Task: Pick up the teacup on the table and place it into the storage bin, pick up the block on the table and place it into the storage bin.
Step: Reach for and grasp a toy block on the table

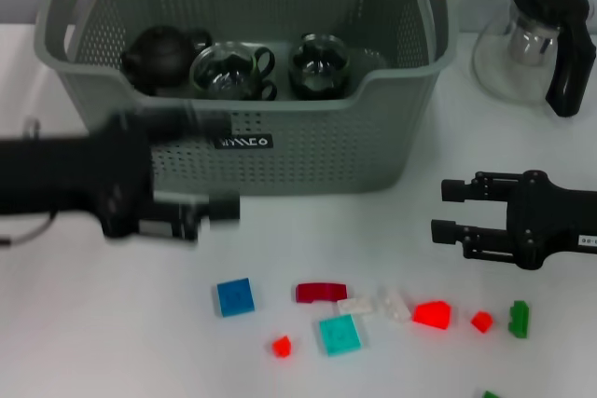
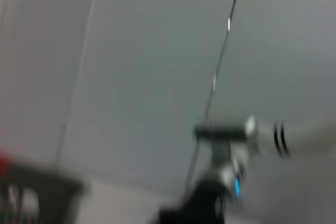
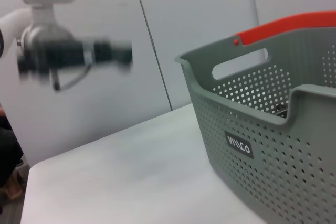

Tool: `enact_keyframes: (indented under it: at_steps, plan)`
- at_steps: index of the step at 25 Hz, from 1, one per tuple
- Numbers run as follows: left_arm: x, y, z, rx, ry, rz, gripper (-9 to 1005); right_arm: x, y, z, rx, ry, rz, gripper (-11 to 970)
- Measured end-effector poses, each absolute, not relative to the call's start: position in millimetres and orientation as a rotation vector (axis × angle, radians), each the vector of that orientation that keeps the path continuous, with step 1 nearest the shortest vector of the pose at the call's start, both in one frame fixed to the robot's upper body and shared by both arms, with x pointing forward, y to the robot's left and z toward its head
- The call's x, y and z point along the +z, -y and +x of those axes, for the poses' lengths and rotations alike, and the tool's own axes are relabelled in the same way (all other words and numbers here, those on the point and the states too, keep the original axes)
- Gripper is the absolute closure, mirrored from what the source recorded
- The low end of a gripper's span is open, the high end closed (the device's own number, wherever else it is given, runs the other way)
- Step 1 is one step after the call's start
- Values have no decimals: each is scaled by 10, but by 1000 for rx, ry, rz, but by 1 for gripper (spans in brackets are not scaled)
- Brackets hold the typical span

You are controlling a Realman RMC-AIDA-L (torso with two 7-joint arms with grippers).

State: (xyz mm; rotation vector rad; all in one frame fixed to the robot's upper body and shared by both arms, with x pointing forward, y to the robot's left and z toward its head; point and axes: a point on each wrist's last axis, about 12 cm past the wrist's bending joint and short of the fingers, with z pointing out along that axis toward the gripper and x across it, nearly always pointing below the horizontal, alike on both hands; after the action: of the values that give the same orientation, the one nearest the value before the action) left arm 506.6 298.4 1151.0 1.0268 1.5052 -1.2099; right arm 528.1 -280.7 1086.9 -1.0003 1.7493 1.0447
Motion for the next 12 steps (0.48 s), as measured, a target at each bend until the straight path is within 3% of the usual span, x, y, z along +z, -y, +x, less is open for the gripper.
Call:
enact_keyframes:
  at_steps: [6, 12]
  plan:
    - [11246, -2964, 4984, -1167, -1775, 1220, 77, 10862, 2824, 5258, 1052, -1753, -999, 307]
    - [11050, -2909, 4952, -1012, -1706, 1277, 80, 10842, 2833, 5234, 1054, -1758, -990, 307]
